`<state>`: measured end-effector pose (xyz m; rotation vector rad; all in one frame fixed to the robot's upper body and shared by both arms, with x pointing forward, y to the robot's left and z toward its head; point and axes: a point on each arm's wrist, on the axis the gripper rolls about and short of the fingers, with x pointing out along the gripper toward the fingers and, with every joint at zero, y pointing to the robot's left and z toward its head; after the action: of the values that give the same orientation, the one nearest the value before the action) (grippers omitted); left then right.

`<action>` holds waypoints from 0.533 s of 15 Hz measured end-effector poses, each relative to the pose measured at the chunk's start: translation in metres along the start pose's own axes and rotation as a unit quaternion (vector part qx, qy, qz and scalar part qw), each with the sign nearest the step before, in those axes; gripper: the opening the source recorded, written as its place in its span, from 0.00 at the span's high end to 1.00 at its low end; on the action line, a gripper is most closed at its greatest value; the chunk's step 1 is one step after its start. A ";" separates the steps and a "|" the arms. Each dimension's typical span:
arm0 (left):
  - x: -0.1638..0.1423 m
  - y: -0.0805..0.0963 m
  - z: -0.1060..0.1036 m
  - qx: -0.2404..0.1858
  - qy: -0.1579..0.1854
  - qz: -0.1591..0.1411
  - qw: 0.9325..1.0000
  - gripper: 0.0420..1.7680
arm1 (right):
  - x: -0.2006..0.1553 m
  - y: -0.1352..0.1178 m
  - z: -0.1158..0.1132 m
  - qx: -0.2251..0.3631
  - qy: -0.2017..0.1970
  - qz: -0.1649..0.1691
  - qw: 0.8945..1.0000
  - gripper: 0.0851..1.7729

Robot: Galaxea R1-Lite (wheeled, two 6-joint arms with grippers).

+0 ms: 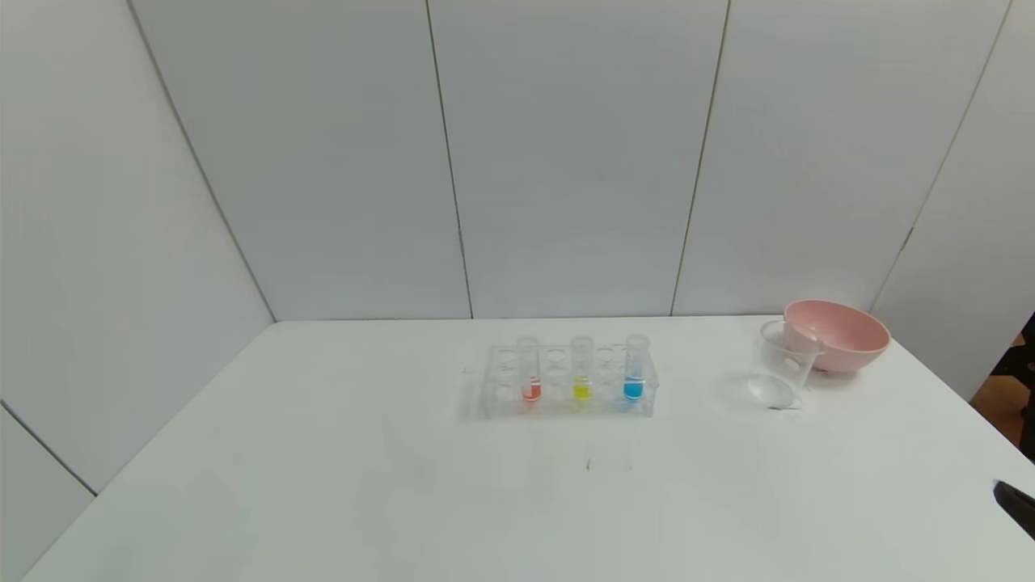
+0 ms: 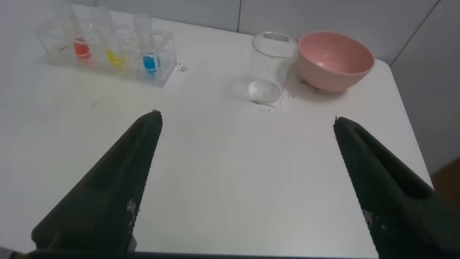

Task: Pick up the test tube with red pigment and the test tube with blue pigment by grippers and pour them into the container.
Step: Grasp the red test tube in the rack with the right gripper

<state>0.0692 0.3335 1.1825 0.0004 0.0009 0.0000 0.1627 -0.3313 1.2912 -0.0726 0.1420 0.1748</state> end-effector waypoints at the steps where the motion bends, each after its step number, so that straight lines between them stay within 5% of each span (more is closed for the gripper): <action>1: 0.000 0.000 0.000 0.000 0.000 0.000 1.000 0.00 | 0.011 -0.001 0.004 -0.002 -0.005 -0.002 1.000 0.04; 8: 0.000 0.000 0.000 0.000 0.000 0.000 1.000 0.00 | 0.076 0.047 0.014 0.024 0.010 0.034 0.999 0.04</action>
<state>0.0692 0.3335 1.1825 0.0000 0.0009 0.0000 0.2307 -0.2712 1.2905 -0.0218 0.1692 0.2384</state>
